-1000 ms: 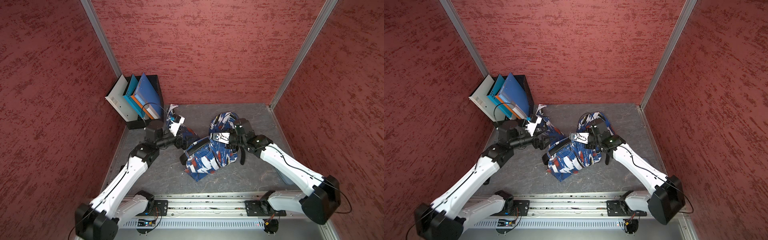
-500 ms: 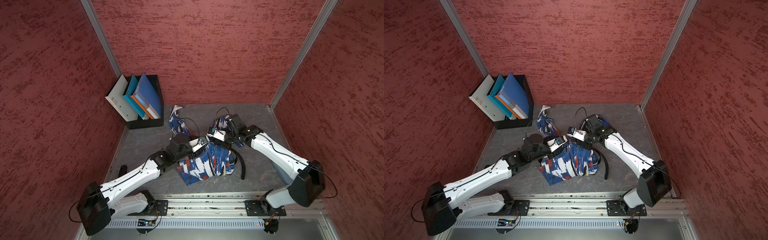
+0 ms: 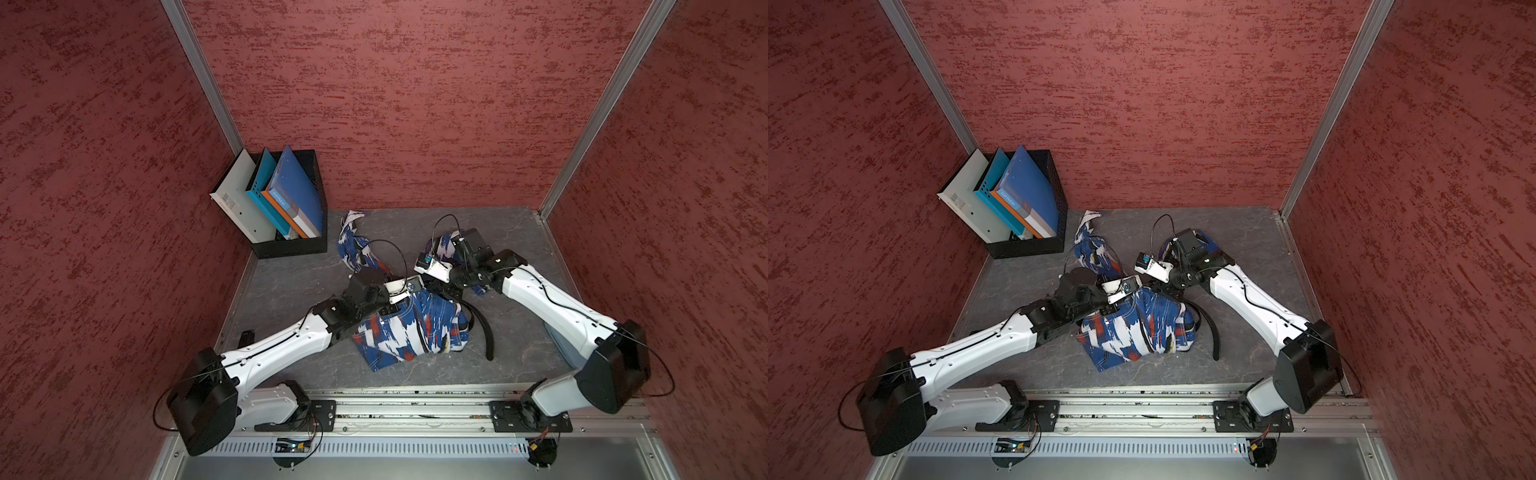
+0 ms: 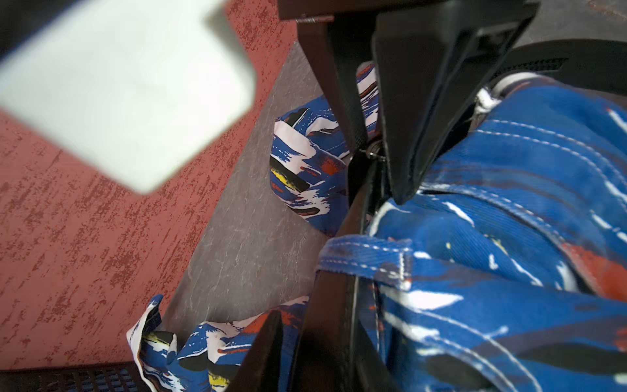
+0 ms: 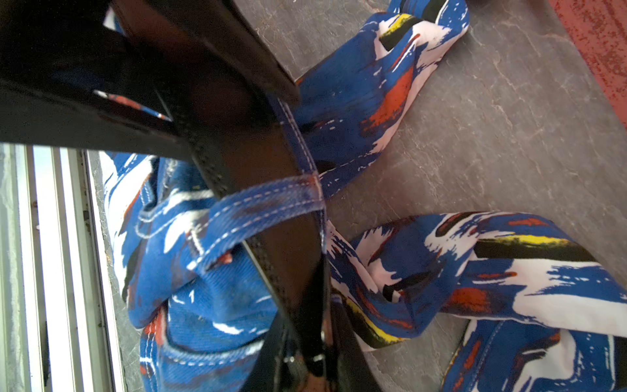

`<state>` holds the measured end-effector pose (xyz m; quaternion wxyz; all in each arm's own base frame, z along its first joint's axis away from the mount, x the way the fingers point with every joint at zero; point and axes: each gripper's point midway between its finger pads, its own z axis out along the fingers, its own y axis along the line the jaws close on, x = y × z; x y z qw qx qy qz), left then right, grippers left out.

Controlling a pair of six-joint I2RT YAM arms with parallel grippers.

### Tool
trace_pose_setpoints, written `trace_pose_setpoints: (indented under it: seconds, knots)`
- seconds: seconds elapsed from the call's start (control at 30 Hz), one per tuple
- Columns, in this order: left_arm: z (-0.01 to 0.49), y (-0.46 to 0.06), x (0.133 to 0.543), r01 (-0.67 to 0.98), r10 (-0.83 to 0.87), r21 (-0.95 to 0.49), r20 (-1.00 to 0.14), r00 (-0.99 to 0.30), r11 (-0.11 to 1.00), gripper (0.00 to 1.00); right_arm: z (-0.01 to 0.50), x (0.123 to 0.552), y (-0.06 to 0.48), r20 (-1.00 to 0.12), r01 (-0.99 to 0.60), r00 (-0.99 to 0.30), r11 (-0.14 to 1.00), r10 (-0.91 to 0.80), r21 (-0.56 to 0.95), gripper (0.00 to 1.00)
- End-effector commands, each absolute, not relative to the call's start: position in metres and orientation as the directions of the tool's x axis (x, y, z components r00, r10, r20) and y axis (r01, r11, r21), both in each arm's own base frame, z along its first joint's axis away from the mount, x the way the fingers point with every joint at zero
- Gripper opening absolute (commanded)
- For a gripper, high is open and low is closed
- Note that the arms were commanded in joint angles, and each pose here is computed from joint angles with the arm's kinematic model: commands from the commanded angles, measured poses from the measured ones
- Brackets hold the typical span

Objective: Remove the belt from the trousers
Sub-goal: Adjust the trousers at the center of the board, then remove the belt from the trousers.

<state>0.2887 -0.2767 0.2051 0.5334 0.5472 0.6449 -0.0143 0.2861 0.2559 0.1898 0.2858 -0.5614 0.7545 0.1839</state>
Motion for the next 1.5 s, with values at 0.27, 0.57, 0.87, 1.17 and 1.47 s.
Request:
trace_pose_setpoints:
  seconds: [0.27,0.57,0.87,1.17,1.47]
  knots:
    - [0.209,-0.295,0.290,0.762,0.669,0.547,-0.714,0.208,0.347,0.00,0.219,0.276,0.271,-0.723,-0.958,-0.218,0.284,-0.656,0.032,0.09]
    - [0.256,-0.234,0.293,0.839,0.384,0.182,-0.923,-0.035,0.513,0.00,0.282,0.277,0.231,-0.852,-0.888,-0.253,0.459,-0.459,0.016,0.79]
    - [0.267,-0.227,0.268,0.883,0.260,-0.099,-0.936,-0.239,0.458,0.00,0.343,0.267,0.235,-0.995,-0.924,-0.095,0.371,0.026,0.097,0.84]
    - [0.262,-0.237,0.272,0.832,0.226,-0.287,-0.874,-0.430,0.475,0.00,0.307,0.280,0.275,-0.975,-0.910,0.048,0.393,-0.215,-0.131,0.77]
    - [0.252,-0.240,0.284,0.779,0.230,-0.339,-0.826,-0.515,0.527,0.00,0.286,0.282,0.285,-0.945,-0.852,0.034,0.485,-0.325,-0.197,0.54]
